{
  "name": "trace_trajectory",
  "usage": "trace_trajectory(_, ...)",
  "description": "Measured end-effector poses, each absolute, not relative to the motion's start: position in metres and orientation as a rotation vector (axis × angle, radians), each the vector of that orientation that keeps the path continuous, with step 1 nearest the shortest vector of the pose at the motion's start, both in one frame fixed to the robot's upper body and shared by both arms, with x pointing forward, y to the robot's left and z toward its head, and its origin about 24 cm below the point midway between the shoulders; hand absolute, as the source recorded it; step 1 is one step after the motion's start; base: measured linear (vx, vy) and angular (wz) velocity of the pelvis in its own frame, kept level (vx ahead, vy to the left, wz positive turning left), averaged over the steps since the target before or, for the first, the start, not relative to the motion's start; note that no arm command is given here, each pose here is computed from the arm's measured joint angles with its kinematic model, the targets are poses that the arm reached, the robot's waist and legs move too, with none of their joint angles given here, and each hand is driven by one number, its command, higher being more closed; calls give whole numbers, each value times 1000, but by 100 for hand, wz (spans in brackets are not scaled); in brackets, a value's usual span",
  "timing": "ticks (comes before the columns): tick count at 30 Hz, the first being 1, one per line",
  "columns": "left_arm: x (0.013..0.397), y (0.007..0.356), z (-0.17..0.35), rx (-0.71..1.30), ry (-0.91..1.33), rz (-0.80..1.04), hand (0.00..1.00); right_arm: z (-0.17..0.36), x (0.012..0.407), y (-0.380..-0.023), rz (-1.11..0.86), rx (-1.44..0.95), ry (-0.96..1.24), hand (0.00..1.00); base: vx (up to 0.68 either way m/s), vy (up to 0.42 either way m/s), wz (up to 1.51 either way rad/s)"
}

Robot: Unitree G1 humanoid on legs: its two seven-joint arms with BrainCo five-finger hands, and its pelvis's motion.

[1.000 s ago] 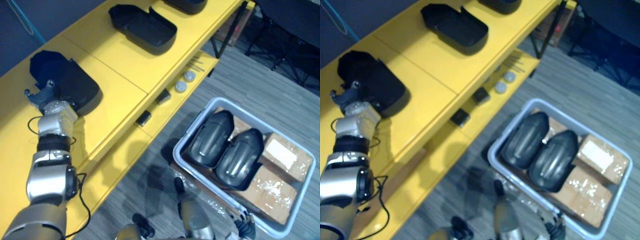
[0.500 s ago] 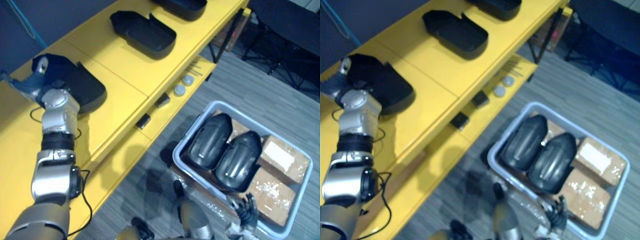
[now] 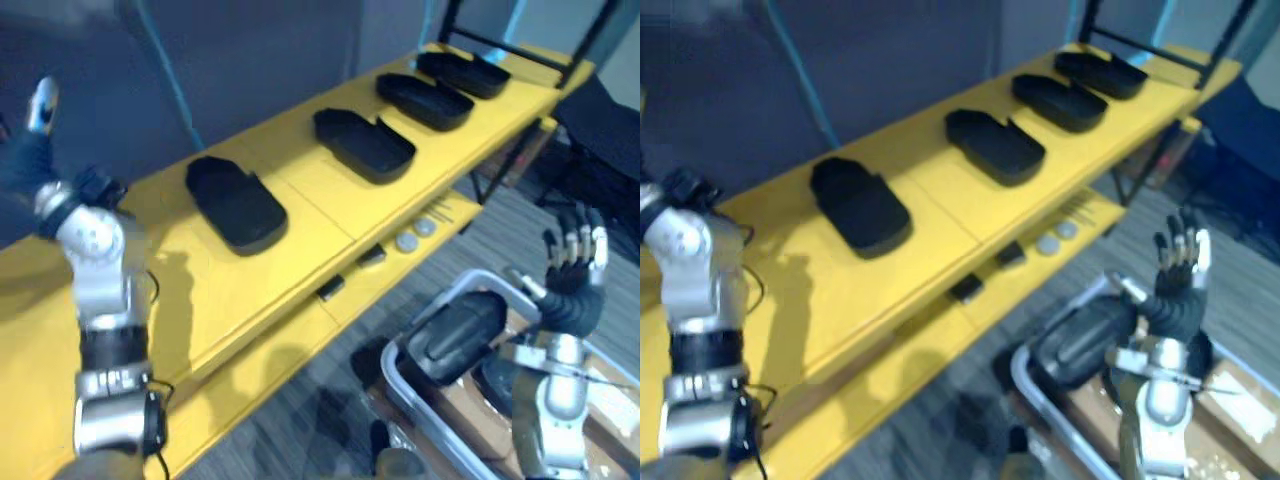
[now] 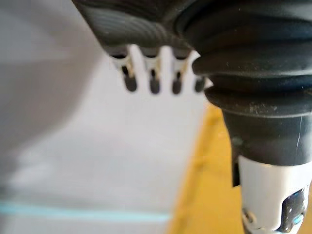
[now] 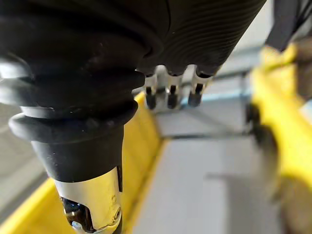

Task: Walk over and take plastic housings, then place them on the shelf

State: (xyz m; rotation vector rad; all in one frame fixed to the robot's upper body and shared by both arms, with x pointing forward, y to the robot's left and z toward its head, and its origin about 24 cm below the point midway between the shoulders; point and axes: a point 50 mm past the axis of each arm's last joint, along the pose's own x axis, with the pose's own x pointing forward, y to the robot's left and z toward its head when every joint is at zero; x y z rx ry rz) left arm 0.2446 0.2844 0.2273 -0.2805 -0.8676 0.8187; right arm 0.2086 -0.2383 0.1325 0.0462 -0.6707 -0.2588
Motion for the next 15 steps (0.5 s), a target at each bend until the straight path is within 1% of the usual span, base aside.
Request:
trace_trajectory(3,213,291,205,-238,-858,827,0,132,213,-236,-255,38,-644,0,-88,13,23)
trace_trajectory(5,183,296,193,-187,-873,852,0,132,215,-236,-255,19,-632,0,-103,-3,11)
trace_trajectory(8,158,300,186,-135,-891,874,0,132,214,-239,-267,-8,-629,0,-138,-25,8)
trace_trajectory(11,142,294,183,-90,-898,842,0,131,212,-244,-286,-9,-625,0,-153,-43,-3)
trace_trajectory(15,135,289,173,-76,-849,805,0,127,209,-247,-298,-8,-598,0,-78,-50,18)
